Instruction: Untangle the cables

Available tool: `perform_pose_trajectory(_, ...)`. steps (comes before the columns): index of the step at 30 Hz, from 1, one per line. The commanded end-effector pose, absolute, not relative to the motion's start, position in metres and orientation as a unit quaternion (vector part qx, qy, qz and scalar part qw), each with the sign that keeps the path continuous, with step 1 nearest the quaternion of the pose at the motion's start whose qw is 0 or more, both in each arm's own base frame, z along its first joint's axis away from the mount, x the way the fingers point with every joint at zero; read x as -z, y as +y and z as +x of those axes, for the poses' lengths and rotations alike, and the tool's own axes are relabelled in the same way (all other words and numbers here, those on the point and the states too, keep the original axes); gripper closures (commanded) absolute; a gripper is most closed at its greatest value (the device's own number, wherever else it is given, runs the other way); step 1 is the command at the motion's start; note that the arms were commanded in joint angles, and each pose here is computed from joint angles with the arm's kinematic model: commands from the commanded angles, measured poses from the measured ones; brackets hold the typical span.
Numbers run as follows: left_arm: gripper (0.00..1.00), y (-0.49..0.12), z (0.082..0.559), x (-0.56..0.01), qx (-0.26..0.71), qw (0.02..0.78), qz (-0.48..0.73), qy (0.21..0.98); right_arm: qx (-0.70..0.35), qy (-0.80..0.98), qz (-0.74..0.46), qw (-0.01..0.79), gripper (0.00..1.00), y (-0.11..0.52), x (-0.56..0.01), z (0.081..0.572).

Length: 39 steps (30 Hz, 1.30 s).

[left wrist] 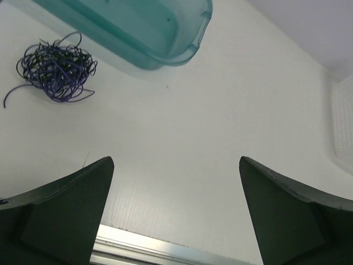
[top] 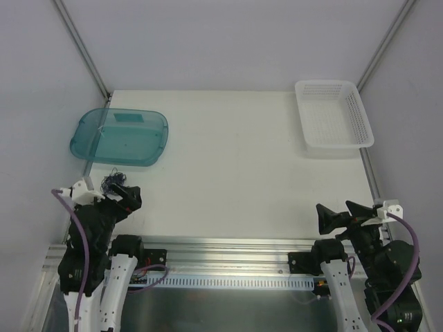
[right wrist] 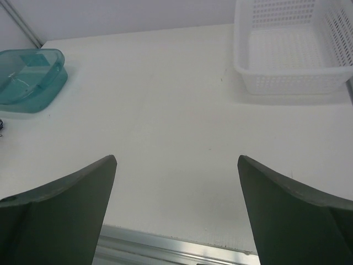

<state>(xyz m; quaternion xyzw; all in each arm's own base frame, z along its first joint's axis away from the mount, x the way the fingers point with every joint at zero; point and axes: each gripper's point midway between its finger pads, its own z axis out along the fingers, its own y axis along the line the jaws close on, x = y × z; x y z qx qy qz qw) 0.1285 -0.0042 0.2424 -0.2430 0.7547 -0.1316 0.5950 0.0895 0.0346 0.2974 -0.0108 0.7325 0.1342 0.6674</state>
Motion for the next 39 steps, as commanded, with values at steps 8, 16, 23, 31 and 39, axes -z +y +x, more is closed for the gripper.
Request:
perform_pose_trajectory(8,0.01,0.013,0.212,-0.187,0.017,0.444,-0.279,0.851,-0.192,0.753,-0.011,0.629,0.03,0.056,-0.278,0.099)
perform_pose_trajectory(16,0.01,0.070,0.252,-0.157,-0.108,0.402,-0.336,0.845,-0.210,0.753,-0.023,0.623,0.03,0.063,-0.274,0.097)
perform_pose_trajectory(23,0.01,0.109,0.275,-0.126,-0.139,0.388,-0.368,0.833,-0.214,0.754,-0.034,0.620,0.03,0.065,-0.269,0.097)
perform_pose_trajectory(31,0.11,0.119,0.278,-0.070,-0.127,0.325,-0.387,0.854,-0.227,0.756,-0.047,0.612,0.03,0.072,-0.264,0.097)
perform_pose_trajectory(39,0.56,0.098,0.270,-0.040,-0.083,0.268,-0.386,0.879,-0.239,0.759,-0.056,0.603,0.03,0.077,-0.261,0.095)
